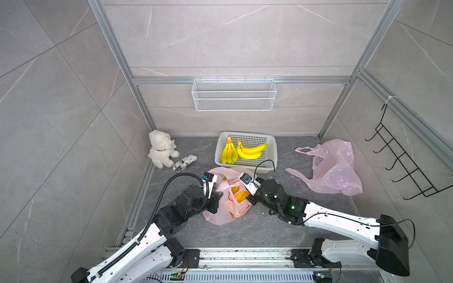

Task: Place the banana into a plastic bag & tie a knot
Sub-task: Adjust the plastic bag at the center of the board.

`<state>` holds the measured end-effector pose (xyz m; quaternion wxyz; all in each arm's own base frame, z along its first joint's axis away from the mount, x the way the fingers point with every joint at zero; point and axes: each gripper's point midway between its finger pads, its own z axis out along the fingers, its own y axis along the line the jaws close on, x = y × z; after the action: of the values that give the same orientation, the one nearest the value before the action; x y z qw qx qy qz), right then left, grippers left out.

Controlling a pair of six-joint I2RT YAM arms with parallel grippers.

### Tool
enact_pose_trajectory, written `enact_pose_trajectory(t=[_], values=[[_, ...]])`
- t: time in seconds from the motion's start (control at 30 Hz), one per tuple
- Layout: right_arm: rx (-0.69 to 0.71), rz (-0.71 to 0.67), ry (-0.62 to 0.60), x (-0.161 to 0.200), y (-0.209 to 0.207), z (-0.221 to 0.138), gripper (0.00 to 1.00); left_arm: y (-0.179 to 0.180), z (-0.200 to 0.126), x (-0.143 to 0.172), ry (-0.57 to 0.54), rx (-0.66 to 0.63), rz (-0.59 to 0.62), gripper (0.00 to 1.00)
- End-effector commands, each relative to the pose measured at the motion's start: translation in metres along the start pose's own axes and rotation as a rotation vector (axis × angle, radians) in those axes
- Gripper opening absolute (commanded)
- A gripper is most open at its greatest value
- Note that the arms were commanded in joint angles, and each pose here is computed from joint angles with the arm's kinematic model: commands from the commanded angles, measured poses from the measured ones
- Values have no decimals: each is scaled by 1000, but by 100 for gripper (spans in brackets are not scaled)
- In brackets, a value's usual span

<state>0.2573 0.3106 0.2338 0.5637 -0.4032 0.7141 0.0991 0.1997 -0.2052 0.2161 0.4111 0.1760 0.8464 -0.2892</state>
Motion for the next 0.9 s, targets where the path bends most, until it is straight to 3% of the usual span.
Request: enact_pose_trajectory(t=[0.0, 0.17, 0.43, 0.63, 0.77, 0.87], values=[[-14, 43, -35, -18, -7, -17, 0, 2, -6, -19, -45, -23, 16, 0], [-160, 69, -33, -49, 2, -48, 0, 25, -5, -33, -66, -111, -15, 0], [-274, 168, -96, -104, -1, -89, 0, 66, 17, -60, -76, -159, -109, 0], [-222, 282, -89, -134, -14, -74, 0, 60, 37, -57, -7, -108, -82, 0], [-225, 360, -102, -172, -20, -66, 0, 69, 31, -41, 26, -176, -87, 0], [-224, 394, -38, -190, -23, -60, 0, 80, 18, -33, 22, -252, -119, 2]])
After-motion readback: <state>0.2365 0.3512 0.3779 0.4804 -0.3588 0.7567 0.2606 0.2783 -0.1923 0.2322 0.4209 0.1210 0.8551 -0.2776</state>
